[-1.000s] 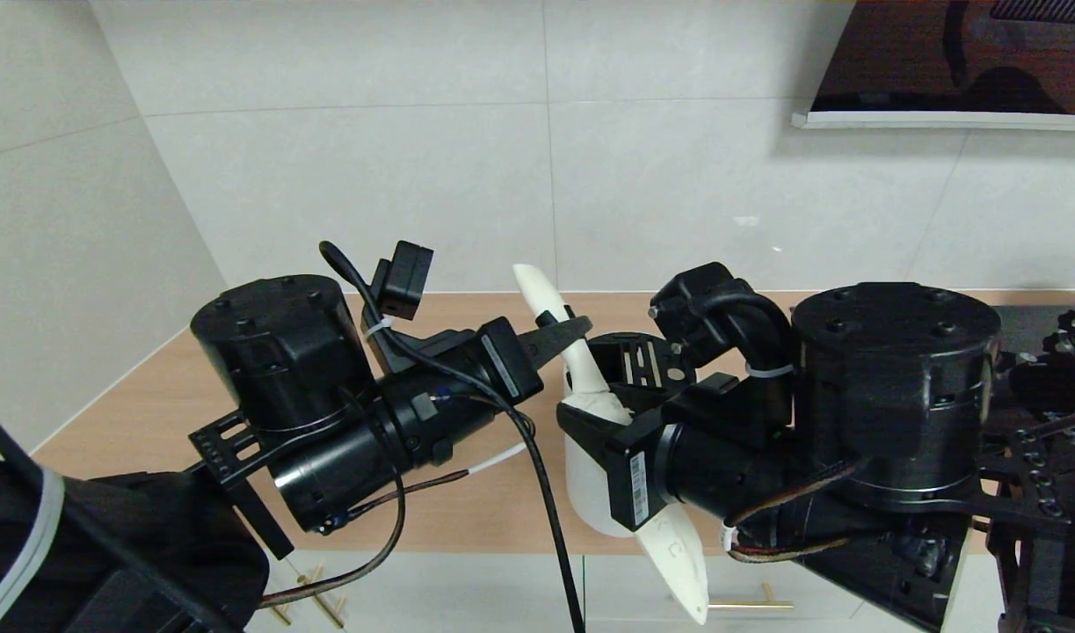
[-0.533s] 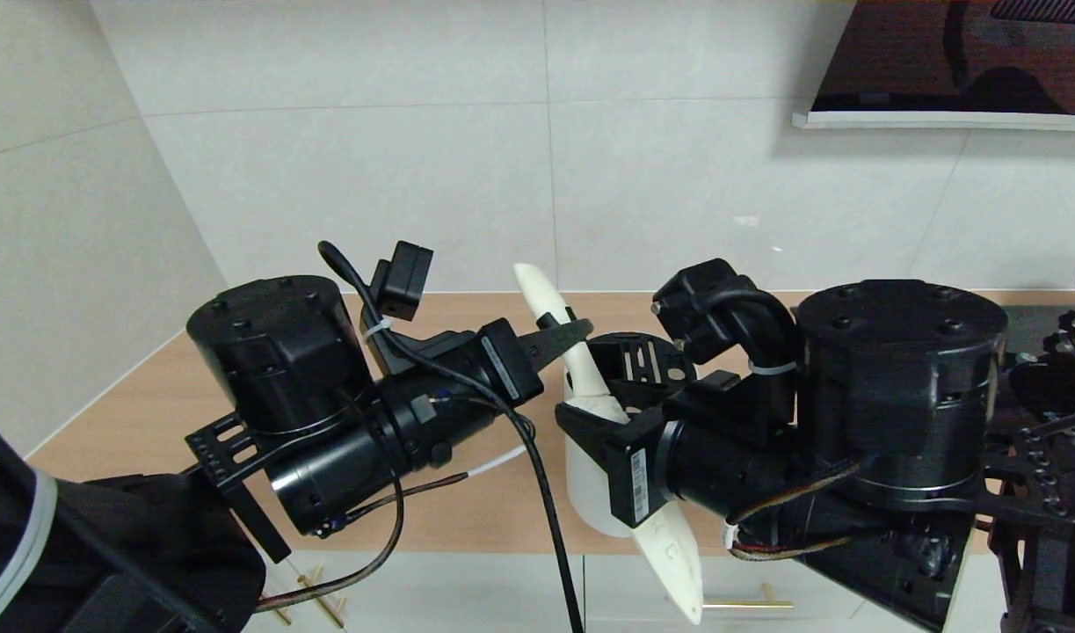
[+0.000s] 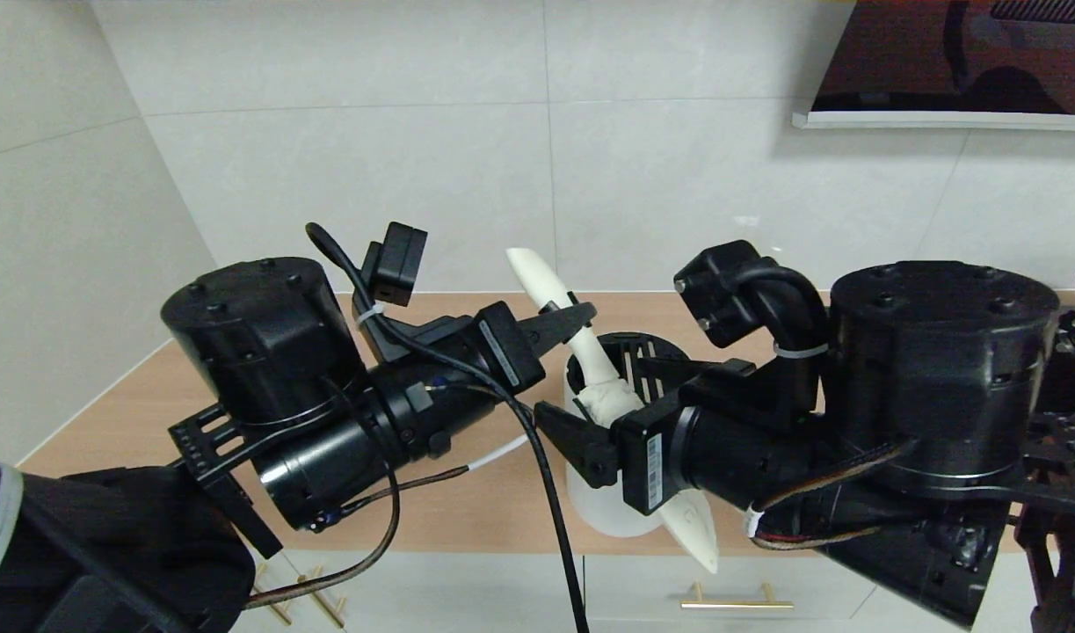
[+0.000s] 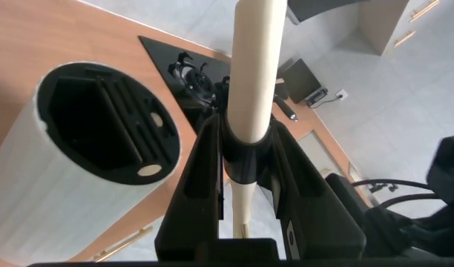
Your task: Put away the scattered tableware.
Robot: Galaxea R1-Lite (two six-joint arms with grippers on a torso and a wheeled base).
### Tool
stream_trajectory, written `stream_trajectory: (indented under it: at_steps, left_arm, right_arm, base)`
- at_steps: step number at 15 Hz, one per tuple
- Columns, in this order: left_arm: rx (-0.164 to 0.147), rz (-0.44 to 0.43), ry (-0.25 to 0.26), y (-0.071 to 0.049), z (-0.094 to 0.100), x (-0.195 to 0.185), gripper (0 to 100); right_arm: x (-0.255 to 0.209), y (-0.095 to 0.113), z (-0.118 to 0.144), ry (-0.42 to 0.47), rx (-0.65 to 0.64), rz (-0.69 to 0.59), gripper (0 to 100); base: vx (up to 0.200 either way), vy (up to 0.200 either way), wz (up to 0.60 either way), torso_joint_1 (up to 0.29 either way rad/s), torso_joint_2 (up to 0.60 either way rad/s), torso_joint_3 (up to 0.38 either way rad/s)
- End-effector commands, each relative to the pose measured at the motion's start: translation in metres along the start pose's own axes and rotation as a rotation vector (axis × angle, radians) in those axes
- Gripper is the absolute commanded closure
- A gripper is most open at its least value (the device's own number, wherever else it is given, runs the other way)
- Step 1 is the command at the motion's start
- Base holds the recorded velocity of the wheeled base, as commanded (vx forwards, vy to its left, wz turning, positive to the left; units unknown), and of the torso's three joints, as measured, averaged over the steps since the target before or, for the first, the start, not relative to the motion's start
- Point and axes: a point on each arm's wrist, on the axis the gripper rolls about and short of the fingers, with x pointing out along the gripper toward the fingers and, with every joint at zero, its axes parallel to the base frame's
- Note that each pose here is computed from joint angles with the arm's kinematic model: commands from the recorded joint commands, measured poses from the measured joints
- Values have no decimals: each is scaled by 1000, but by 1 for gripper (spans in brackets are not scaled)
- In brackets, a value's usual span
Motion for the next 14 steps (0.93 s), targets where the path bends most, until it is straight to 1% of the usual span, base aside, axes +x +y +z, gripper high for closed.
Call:
stream_trajectory:
  at_steps: [1,3,4,5,6,7,8,9,10,11,12,13,14]
  left_arm:
    - [3,2,-32,-11,11,-4,100]
    - [0,96,-80,-21,25,0,100]
    - [4,132,-101,-25,32,0,100]
    - [4,132,-101,-25,32,0,100]
    - [76,244,-151,-40,51,-1,100]
    - [136,296,-175,-47,59,0,100]
    - [209,349,-188,-53,62,1,100]
    - [281,384,-195,-59,59,3,100]
    - [345,417,-202,-63,54,5,100]
    - [384,434,-217,-66,53,6,100]
    - [443,474,-237,-72,51,8,100]
    - [468,482,-258,-76,51,12,100]
    - [500,485,-313,-82,48,21,100]
  right_arm:
    - [-10,-13,15,-51,15,-33,0]
    - [-19,-27,27,-94,27,-71,0]
    - [-22,-33,31,-108,32,-91,0]
    - [-22,-33,31,-108,32,-91,0]
    - [-26,-56,39,-138,42,-166,0]
    - [-25,-65,40,-140,44,-198,0]
    - [-24,-71,38,-134,44,-220,0]
    - [-23,-75,38,-132,45,-233,0]
    - [-23,-79,37,-131,46,-247,0]
    - [-23,-81,37,-130,47,-256,0]
    - [-22,-85,36,-127,47,-270,0]
    - [-22,-88,37,-128,48,-281,0]
    - [-22,-91,36,-126,49,-290,0]
  base:
    - [0,0,0,0,0,0]
    - [0,0,0,0,0,0]
    - [0,0,0,0,0,0]
    - [0,0,0,0,0,0]
    - [0,0,0,0,0,0]
    - [0,0,0,0,0,0]
    - [0,0,0,0,0,0]
    - [0,0,0,0,0,0]
    - [0,0,0,0,0,0]
    - [0,0,0,0,0,0]
    - [0,0,0,0,0,0]
    - [0,0,0,0,0,0]
    - [0,0,0,0,0,0]
